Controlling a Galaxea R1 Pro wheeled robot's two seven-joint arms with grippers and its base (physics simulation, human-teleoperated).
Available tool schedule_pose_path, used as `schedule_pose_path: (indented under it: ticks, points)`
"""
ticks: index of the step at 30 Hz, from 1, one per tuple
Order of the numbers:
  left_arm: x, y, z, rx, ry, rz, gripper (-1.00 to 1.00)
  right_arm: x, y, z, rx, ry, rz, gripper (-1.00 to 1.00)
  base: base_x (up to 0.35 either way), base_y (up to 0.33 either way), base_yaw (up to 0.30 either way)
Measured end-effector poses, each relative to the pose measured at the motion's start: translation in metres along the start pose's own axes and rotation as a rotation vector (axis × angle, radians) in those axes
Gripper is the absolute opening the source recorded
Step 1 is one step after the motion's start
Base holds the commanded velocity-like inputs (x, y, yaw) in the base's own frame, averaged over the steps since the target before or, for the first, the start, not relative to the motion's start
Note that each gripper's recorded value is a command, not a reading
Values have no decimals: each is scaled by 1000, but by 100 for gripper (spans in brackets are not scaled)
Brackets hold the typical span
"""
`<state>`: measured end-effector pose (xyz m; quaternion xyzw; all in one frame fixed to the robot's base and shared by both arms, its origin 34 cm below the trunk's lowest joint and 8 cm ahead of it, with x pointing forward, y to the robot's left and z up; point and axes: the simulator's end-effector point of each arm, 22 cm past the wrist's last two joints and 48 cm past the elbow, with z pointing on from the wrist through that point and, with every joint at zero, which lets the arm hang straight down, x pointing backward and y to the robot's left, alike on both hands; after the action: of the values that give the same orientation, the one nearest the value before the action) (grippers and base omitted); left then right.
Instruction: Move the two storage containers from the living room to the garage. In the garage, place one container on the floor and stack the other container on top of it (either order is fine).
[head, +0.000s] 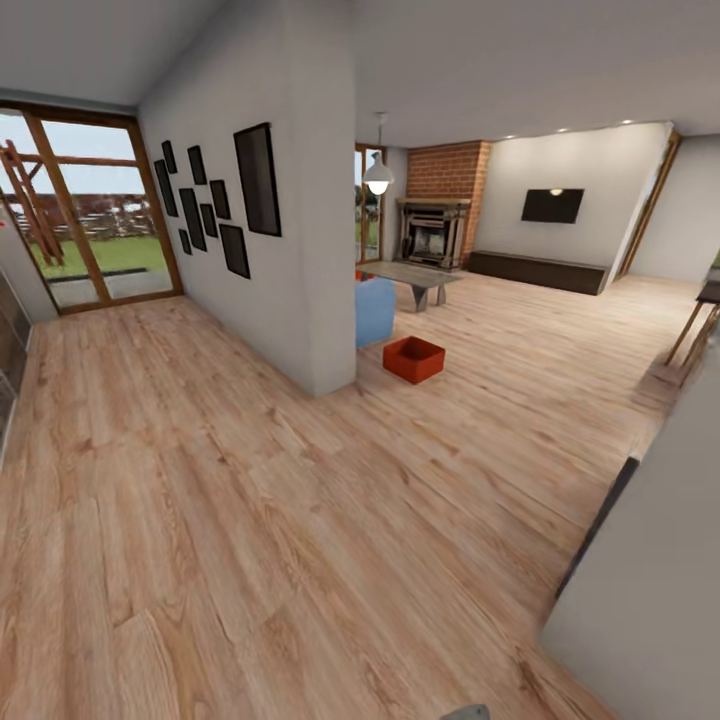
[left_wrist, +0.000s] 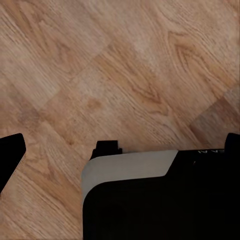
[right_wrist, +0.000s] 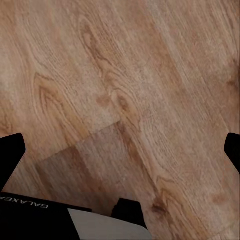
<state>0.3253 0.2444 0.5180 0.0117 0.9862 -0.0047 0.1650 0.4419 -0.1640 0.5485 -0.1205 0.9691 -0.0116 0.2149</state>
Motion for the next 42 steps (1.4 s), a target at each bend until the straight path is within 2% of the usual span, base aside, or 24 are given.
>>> schedule_pose_path:
  ticks: [42]
  points:
    - [2, 0, 0, 0, 4, 0, 100, 2, 0, 1, -1, 5, -1, 100, 332, 0, 4]
